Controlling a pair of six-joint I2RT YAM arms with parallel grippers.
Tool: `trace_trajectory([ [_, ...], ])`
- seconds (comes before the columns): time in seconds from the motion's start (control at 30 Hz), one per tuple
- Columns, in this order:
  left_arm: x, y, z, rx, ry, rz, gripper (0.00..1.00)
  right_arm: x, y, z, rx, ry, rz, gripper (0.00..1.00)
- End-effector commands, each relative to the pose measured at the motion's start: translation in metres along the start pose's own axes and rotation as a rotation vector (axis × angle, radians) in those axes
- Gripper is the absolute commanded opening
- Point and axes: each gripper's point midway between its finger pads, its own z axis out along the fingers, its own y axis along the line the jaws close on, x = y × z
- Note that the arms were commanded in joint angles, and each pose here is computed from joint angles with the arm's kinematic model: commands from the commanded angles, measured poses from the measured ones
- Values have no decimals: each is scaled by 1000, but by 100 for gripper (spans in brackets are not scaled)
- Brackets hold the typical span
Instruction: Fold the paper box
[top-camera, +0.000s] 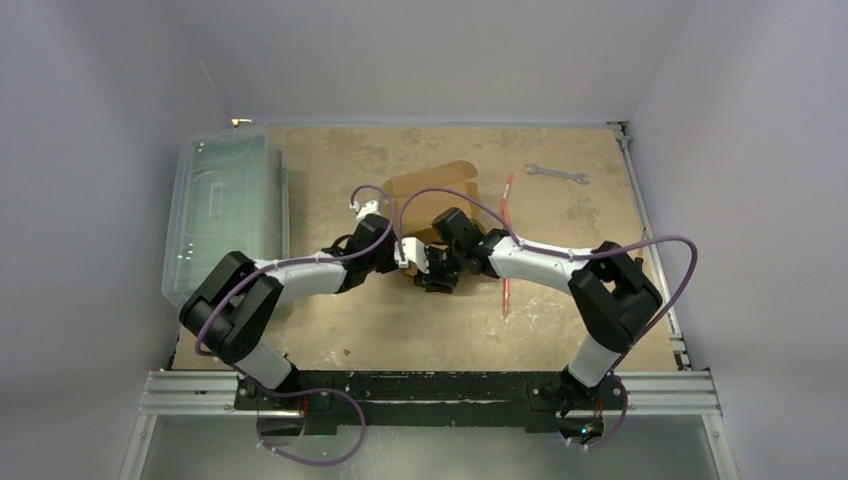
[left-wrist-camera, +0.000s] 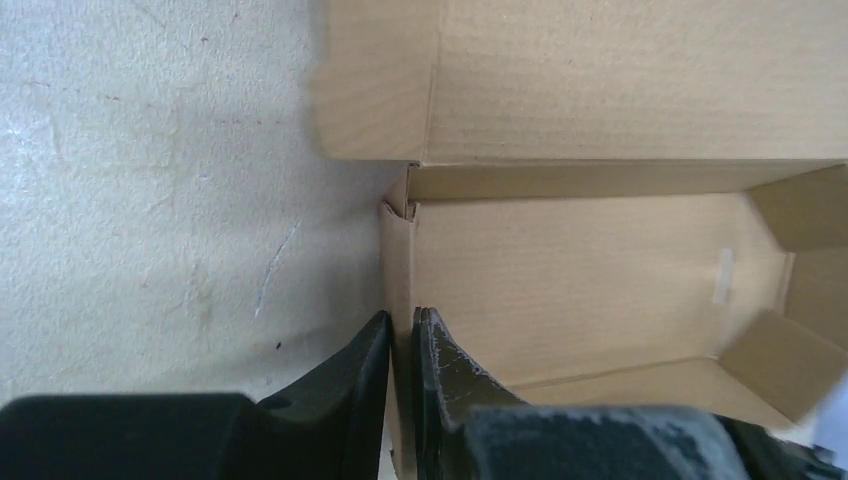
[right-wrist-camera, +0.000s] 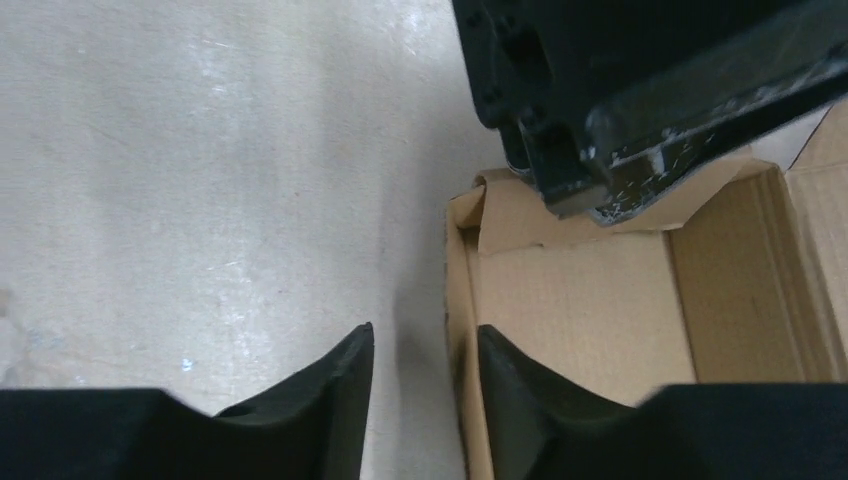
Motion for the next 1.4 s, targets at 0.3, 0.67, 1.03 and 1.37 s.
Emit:
trace_trajectory([
  [0.3,-27,34,-15,-303,-92,373,0,-73,-45,-133,114,-414,58,65],
  [0.67,-53,9,-49,-285,-294,502,0,-22,-150,-165,596,-583,838,99],
  [1.03,-53,3,-53,-224,-314,534,0,-17,-151,-164,545,-615,881,95],
  [1.37,-56,-3,-58,-183,-346,504,0,-12,-143,-161,478,-617,890,94],
])
